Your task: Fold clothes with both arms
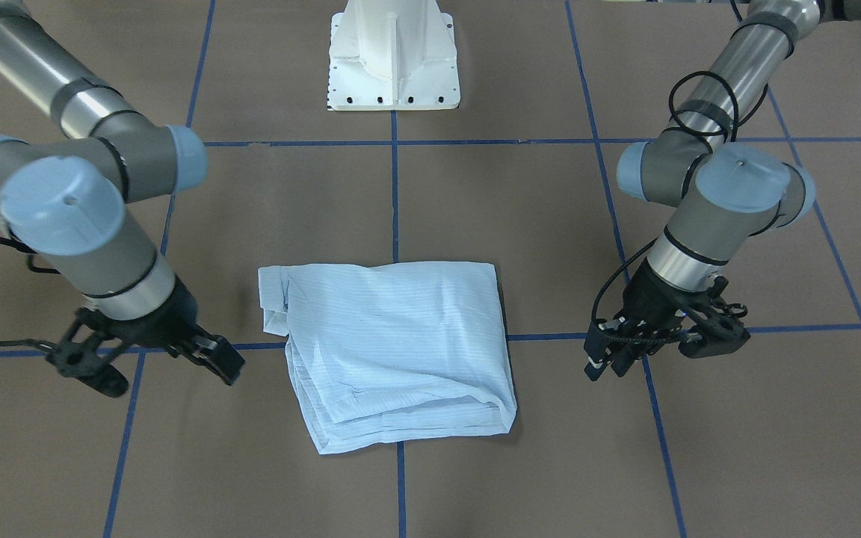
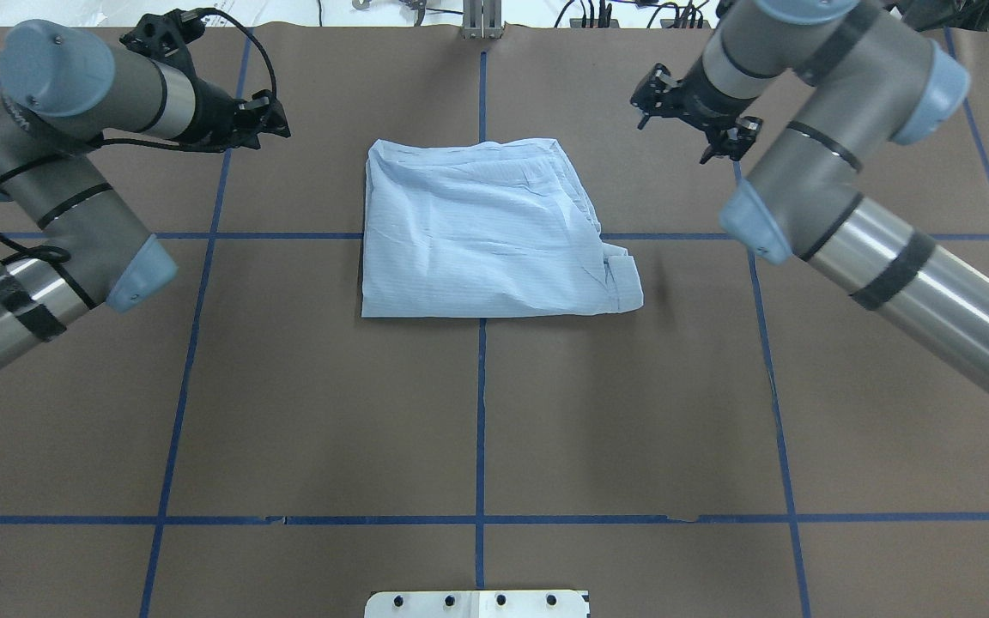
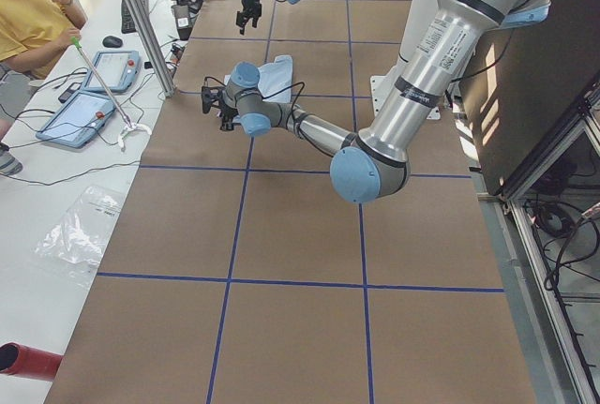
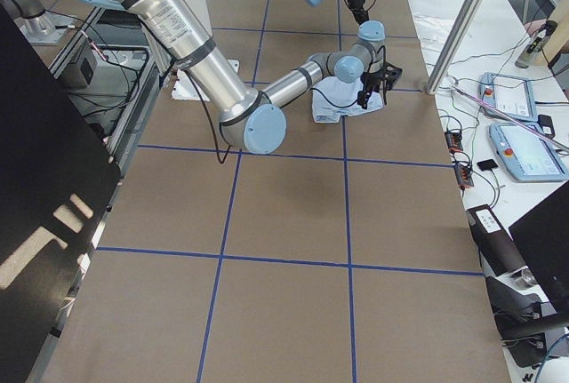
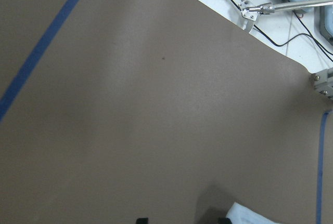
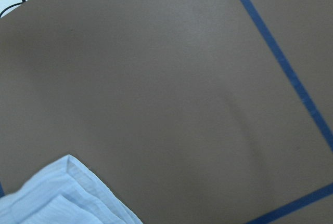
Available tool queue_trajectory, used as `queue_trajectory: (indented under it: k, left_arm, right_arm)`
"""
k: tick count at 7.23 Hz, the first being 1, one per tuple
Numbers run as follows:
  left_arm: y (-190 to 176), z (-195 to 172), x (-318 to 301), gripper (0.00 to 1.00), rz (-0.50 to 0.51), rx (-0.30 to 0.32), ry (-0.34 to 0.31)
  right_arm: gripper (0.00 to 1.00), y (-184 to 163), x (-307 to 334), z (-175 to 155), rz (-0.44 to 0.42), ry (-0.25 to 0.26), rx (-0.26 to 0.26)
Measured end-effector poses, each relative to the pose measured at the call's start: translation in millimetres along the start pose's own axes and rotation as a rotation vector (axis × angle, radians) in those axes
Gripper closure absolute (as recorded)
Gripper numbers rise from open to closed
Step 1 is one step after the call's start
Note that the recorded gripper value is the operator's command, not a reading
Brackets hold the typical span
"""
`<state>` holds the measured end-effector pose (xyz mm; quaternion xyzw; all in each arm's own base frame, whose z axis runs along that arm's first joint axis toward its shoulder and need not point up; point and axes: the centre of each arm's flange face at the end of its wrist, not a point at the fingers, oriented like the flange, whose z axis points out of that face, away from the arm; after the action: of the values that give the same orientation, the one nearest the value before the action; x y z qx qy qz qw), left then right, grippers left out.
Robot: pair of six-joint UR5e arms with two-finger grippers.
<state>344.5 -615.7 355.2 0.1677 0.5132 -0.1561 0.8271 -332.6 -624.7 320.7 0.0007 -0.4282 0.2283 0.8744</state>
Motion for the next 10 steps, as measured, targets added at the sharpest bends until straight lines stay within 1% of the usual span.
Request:
queue_trajectory:
  k: [1, 2, 3, 4, 5, 6, 7, 8, 9, 10]
  left_arm:
    - [-6.6, -36.9, -24.2, 0.42, 0.102, -0.015, -0.014]
    - [-16.2, -74.0, -54.0, 0.32, 0.209, -0.035, -0.047]
    - [-22.3, -102.0, -88.4, 0.24, 0.308, -0.059, -0.082]
    - [-28.0, -125.3, -129.6, 0.05, 0.396, -0.096, -0.106]
    - [-31.2, -147.7, -174.5, 0.0, 0.466, -0.133, -0.117]
    - [-24.7, -167.2, -216.1, 0.0, 0.517, -0.163, -0.128]
    - [-9.7, -186.1, -248.0, 0.0, 0.553, -0.183, -0.139]
    - [3.0, -206.2, -271.4, 0.0, 0.561, -0.188, -0.148]
    - [13.1, -224.1, -292.7, 0.0, 0.562, -0.191, -0.156]
    - [19.8, -232.2, -305.9, 0.0, 0.581, -0.199, -0.16]
  right_arm:
    - [0.0, -17.9, 58.6, -21.0, -0.107, 0.005, -0.016]
    - [0.0, -41.9, 117.8, -34.4, -0.215, 0.025, -0.022]
    - [0.0, -63.9, 168.6, -43.4, -0.302, 0.057, -0.024]
    - [0.0, -84.1, 215.5, -53.7, -0.37, 0.095, -0.032]
    - [0.0, -102.3, 259.5, -66.2, -0.424, 0.127, -0.049]
    - [0.0, -112.9, 299.4, -76.7, -0.468, 0.139, -0.075]
    - [0.0, -116.5, 336.7, -86.6, -0.477, 0.133, -0.093]
    - [0.0, -117.2, 367.1, -99.8, -0.464, 0.114, -0.095]
    - [0.0, -118.0, 391.2, -117.8, -0.449, 0.095, -0.082]
    - [0.0, -117.5, 409.3, -126.6, -0.443, 0.095, -0.073]
